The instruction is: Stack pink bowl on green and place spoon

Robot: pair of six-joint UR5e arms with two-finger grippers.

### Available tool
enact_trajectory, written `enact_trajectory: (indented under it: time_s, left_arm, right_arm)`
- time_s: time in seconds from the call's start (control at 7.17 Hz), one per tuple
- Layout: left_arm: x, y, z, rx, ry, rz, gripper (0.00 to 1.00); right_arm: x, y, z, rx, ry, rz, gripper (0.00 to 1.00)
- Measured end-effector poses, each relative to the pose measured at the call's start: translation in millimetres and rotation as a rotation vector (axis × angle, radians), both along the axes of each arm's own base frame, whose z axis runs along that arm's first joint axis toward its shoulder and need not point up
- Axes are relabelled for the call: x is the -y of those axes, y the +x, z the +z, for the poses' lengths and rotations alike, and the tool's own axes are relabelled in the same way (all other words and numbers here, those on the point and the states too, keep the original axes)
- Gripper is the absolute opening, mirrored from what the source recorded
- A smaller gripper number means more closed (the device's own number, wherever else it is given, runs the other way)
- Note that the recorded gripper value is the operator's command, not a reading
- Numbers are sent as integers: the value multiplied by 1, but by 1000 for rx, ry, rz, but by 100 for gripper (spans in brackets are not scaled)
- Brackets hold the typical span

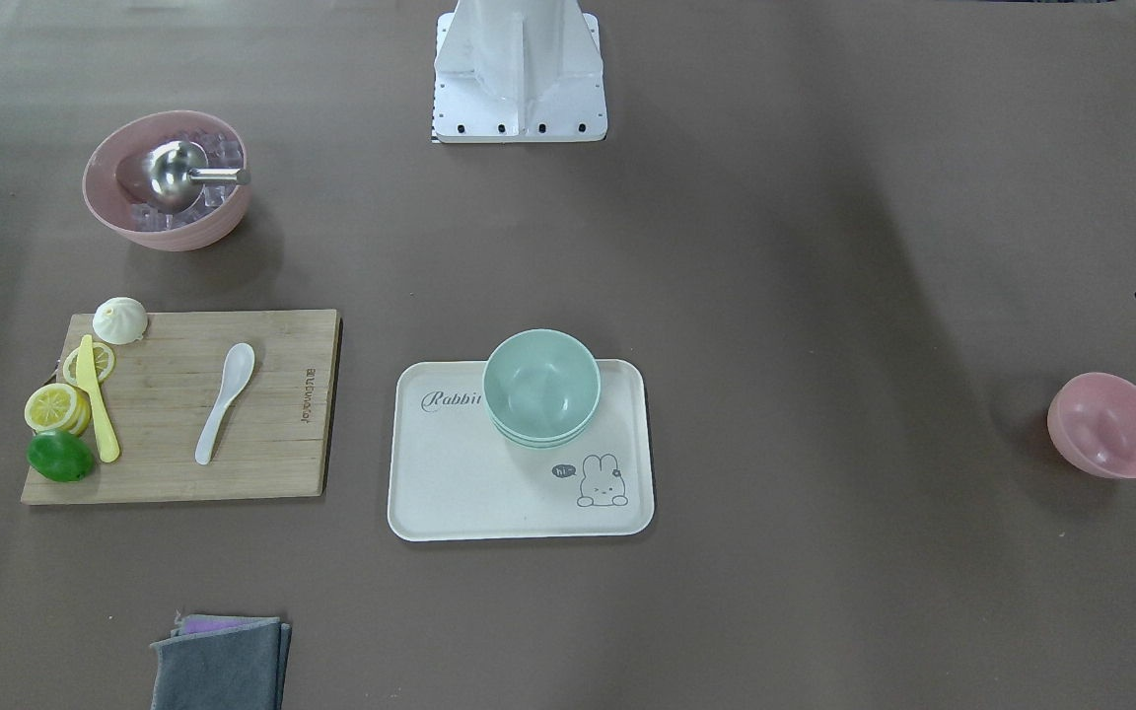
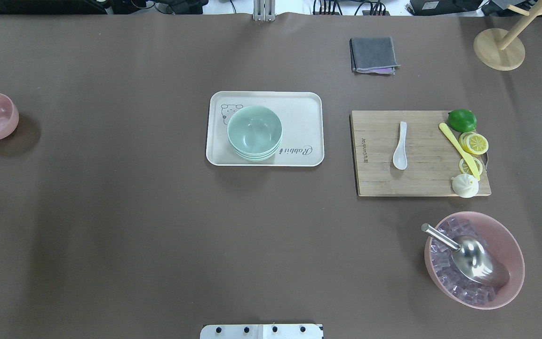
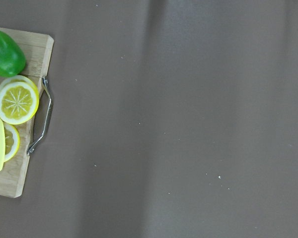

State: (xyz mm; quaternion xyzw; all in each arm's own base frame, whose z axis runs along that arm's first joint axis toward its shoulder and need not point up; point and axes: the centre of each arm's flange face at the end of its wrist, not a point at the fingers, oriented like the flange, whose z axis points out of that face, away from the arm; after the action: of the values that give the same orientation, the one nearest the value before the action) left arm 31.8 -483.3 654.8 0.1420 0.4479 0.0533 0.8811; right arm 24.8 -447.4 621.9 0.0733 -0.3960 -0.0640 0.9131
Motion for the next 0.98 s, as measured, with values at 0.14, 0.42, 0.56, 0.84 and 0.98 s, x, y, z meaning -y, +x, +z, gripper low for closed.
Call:
enact_trajectory:
  time_s: [0.14,0.42,0.56,0.84,0.98]
  left_arm:
    - [1,8,1,4,-4,15,98]
    - [21,28,20,28,-53,31,98]
    - [43,35,28,53,-71,21,98]
    - [80,51,39,90,-92,18,82]
    - [86,63,42,115,-93,25,44]
  right_arm:
    - [3,-11,-4,6,19,-22,100]
    - [7,-35,-12,24,93,-76,100]
    - [7,-44,-16,38,114,-98,100]
    - [6,-54,-20,57,140,-121,100]
    - [6,-57,-21,62,146,-127,100]
